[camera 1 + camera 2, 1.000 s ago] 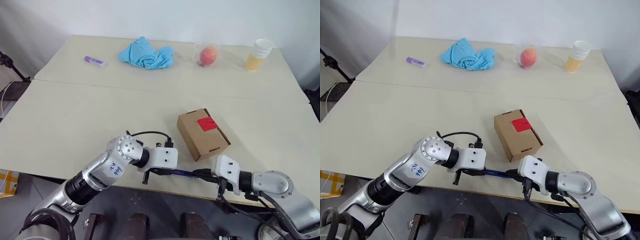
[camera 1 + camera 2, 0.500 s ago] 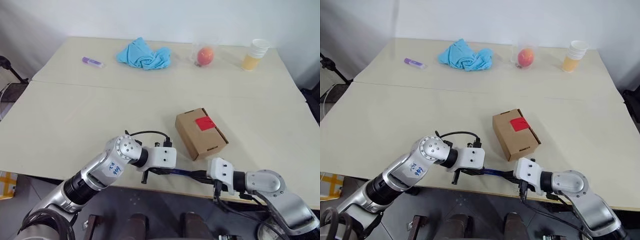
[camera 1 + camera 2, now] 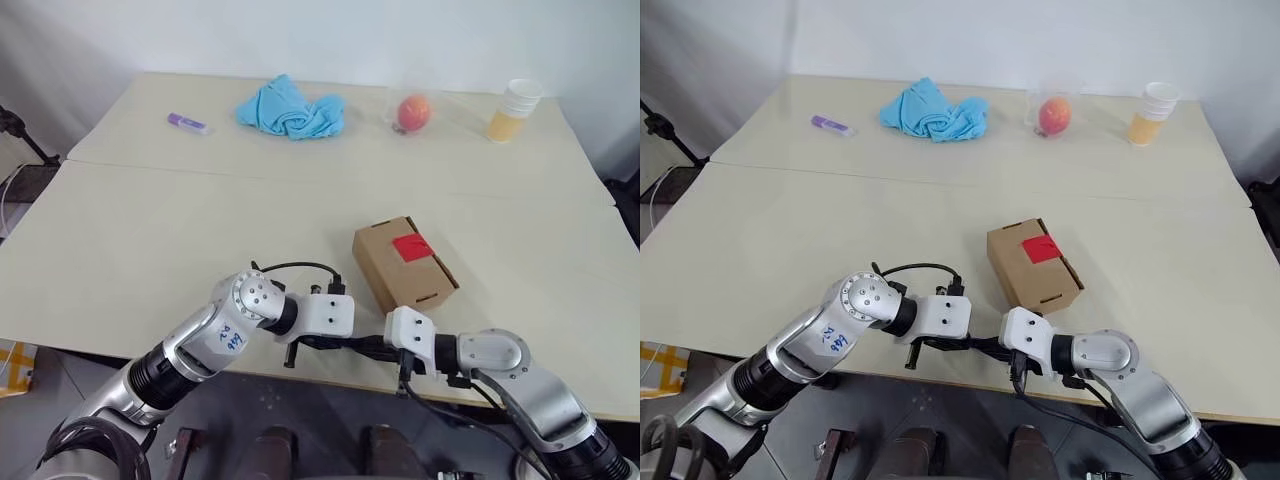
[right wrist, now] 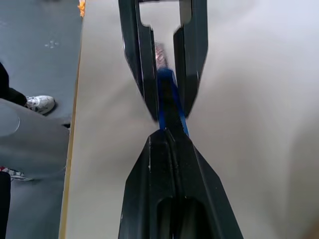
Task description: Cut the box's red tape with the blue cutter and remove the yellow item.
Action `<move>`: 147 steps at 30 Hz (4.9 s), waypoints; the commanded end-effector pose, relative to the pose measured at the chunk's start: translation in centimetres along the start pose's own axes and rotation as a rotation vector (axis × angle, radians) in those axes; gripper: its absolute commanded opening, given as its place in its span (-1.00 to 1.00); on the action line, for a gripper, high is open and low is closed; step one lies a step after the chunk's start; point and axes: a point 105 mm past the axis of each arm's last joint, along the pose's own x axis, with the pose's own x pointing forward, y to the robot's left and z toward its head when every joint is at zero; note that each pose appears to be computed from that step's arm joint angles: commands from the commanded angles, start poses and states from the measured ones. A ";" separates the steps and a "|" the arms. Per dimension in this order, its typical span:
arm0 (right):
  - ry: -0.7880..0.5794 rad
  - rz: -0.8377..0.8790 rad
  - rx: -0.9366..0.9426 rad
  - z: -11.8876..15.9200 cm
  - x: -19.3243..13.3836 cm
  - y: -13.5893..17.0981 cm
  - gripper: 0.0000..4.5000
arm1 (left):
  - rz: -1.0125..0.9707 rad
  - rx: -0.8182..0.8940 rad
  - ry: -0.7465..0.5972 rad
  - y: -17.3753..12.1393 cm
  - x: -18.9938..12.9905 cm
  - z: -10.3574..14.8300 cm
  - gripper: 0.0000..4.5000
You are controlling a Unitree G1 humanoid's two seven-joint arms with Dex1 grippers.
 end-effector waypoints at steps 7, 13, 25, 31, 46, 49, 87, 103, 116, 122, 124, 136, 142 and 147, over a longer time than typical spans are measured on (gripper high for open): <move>-0.262 0.007 0.311 5.0 -6.4 3.4 -0.64 | 0.228 0.149 -0.279 2.0 -2.4 0.3 -0.82; -0.242 -0.044 0.617 6.2 -8.7 4.8 0.18 | 0.255 0.325 -0.365 0.5 -5.0 -1.0 -0.82; -0.194 -0.173 0.973 6.7 -6.8 3.2 0.99 | 0.203 0.419 -0.447 -0.2 -4.2 1.0 -0.82; -0.101 -0.246 0.956 5.2 -6.0 1.7 0.99 | 0.222 0.441 -0.460 0.6 -3.9 1.7 -0.82; -0.095 -0.212 0.986 4.6 -7.1 1.0 0.99 | 0.224 0.440 -0.460 0.6 -3.7 1.6 -0.82; -0.093 -0.207 0.986 4.4 -6.5 0.7 0.99 | 0.222 0.444 -0.463 0.6 -3.6 1.7 -0.82; -0.117 -0.101 0.964 4.6 -5.9 1.0 -0.93 | 0.155 0.328 -0.563 0.4 -5.8 2.4 0.04; 0.044 -0.191 0.897 5.7 -17.8 3.0 -0.93 | 0.074 -0.298 -0.527 3.7 -10.6 -5.4 -0.61; 0.228 -0.403 0.641 11.4 -25.1 -4.4 -0.93 | -0.014 -0.150 -0.683 9.0 -4.9 4.5 -1.00; 0.332 -0.427 0.583 11.8 -23.3 -8.3 -0.93 | 0.096 -0.184 -0.617 11.6 -2.3 6.0 -1.00; 0.334 -0.428 0.565 12.7 -22.6 -9.5 -0.93 | 0.117 -0.190 -0.585 11.8 -1.7 5.9 -1.00; 0.237 -0.431 0.410 15.7 -18.2 -13.6 -0.93 | 0.161 -0.205 -0.544 11.5 -0.3 6.0 -1.00; 0.243 -0.460 0.392 14.5 -17.1 -14.3 -0.93 | 0.152 -0.229 -0.508 10.9 0.1 5.3 -1.00; 0.254 -0.455 0.391 14.1 -16.8 -14.2 -0.93 | 0.152 -0.246 -0.508 10.7 0.2 5.3 -1.00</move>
